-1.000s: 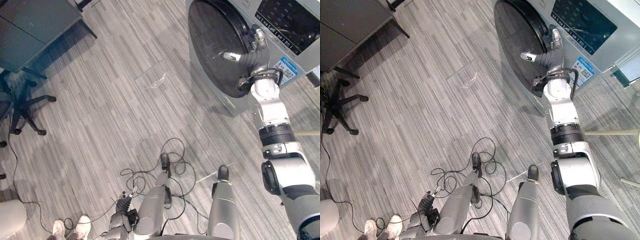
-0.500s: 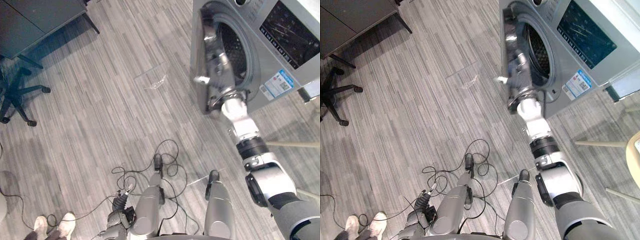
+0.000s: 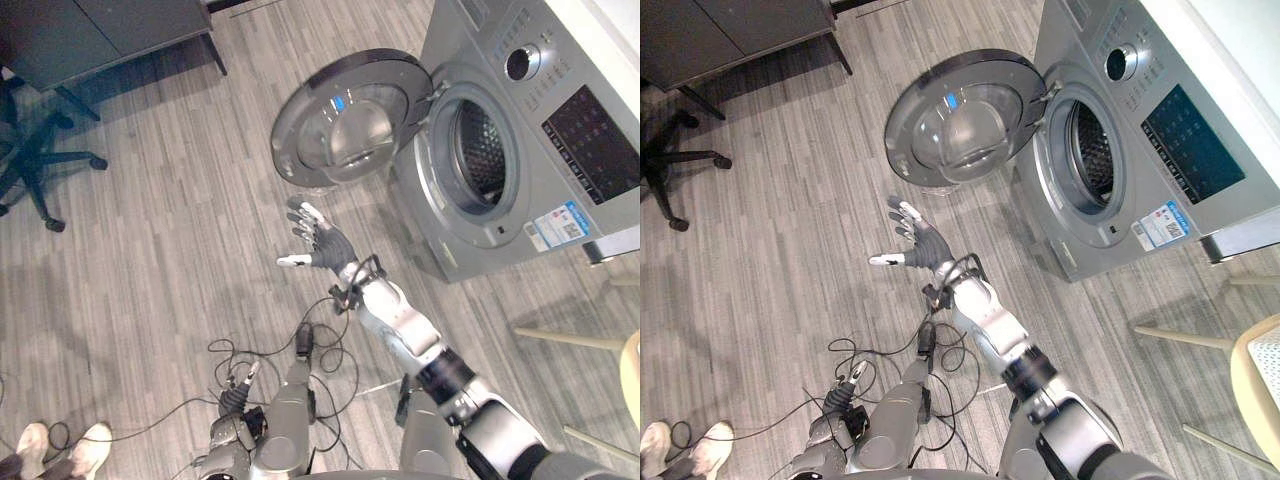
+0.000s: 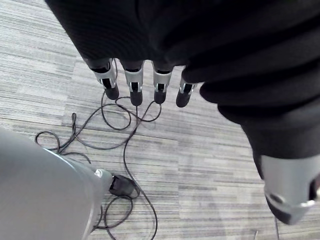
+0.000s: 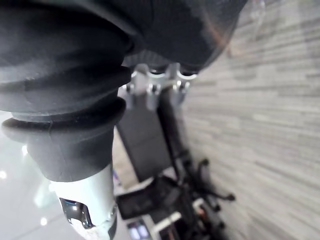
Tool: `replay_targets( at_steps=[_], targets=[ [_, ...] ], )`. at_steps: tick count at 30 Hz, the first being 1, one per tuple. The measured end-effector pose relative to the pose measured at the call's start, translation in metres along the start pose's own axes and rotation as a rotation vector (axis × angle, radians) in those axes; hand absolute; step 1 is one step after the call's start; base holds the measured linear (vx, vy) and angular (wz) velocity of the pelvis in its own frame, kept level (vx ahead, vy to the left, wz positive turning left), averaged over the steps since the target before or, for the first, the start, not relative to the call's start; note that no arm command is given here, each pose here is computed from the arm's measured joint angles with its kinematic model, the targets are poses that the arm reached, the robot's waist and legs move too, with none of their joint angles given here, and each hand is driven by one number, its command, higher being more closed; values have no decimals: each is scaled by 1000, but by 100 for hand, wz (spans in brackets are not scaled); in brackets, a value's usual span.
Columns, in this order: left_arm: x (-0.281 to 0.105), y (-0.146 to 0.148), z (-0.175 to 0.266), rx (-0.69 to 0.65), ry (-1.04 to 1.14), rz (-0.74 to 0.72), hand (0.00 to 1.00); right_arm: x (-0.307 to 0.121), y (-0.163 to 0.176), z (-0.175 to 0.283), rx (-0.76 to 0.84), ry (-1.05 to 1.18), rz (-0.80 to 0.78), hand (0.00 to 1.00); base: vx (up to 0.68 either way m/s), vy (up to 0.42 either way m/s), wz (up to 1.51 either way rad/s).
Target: Pick up the laundry basket with both hands and put the clothes into the washing machine.
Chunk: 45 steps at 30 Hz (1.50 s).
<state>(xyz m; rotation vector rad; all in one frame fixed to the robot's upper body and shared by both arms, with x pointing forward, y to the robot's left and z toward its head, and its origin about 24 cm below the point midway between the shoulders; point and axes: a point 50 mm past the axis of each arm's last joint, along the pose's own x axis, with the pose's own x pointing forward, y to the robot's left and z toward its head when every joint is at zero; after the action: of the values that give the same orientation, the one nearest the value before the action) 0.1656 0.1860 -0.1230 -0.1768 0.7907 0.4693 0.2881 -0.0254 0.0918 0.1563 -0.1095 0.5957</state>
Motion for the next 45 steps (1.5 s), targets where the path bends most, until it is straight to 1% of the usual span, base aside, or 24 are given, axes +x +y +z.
replay_targets(
  at_steps=[2,3,5,6,7,8,9,11,13,15,17,19,20,22,25,30,31,35,36,37,38,42,45],
  targets=[
    [2,-9,9,61,-24,-34,0,-29,-16,-26,40,79,-100,0,3,-11,-41],
    [3,-11,12,75,-36,-41,0,-38,-22,-31,48,96,-132,0,-3,0,-44],
    [7,-19,31,119,-92,-67,0,-81,-47,-51,62,178,-277,0,-14,7,-50],
    [9,-19,37,135,-111,-67,0,-92,-56,-56,53,202,-315,0,-15,2,-48],
    [12,-19,51,157,-149,-65,0,-114,-70,-62,45,240,-397,0,-10,-2,-39],
    [14,-19,58,164,-167,-64,0,-124,-76,-65,48,256,-440,0,-12,-8,-54],
    [18,-18,73,177,-197,-58,0,-144,-89,-68,29,288,-519,0,-12,-16,-53],
    [24,-15,102,187,-257,-42,0,-172,-106,-70,-18,336,-624,0,-16,-29,-81],
    [28,-13,123,162,-286,-31,0,-185,-114,-72,-24,361,-677,0,-19,-45,-77],
    [28,-16,153,39,-332,-47,0,-198,-116,-76,-8,386,-724,0,-24,-55,-70],
    [26,-21,172,-51,-358,-74,0,-204,-112,-79,21,389,-746,0,-11,-60,-55],
    [22,-29,200,-183,-394,-123,0,-211,-102,-82,84,385,-766,0,-1,-88,-54],
    [21,-30,207,-224,-401,-136,0,-213,-99,-81,96,375,-769,0,22,-110,-41],
    [14,-33,234,-366,-446,-171,0,-216,-90,-73,131,333,-781,0,38,-84,-27],
    [5,-36,262,-476,-496,-204,0,-214,-86,-65,166,274,-808,0,48,-52,-9],
    [-18,-44,308,-621,-602,-286,0,-200,-83,-38,244,89,-830,0,43,-27,8],
    [-24,-43,318,-684,-612,-305,0,-198,-82,-34,266,52,-835,0,22,-21,13],
    [-39,-31,345,-848,-674,-313,0,-191,-77,-26,302,-5,-829,0,36,-17,9],
    [-46,-25,354,-911,-702,-313,0,-190,-76,-26,306,-14,-835,0,28,-11,6],
    [-51,-21,362,-946,-727,-316,0,-190,-76,-26,316,-19,-841,0,29,-16,12],
    [-60,-11,374,-1021,-759,-313,0,-189,-74,-27,323,-17,-842,0,20,-19,9],
    [-85,9,404,-1139,-855,-301,0,-190,-75,-28,345,-21,-860,0,7,-19,4],
    [-97,21,417,-1156,-911,-281,0,-189,-74,-28,346,-22,-857,0,6,-15,3]
  ],
)
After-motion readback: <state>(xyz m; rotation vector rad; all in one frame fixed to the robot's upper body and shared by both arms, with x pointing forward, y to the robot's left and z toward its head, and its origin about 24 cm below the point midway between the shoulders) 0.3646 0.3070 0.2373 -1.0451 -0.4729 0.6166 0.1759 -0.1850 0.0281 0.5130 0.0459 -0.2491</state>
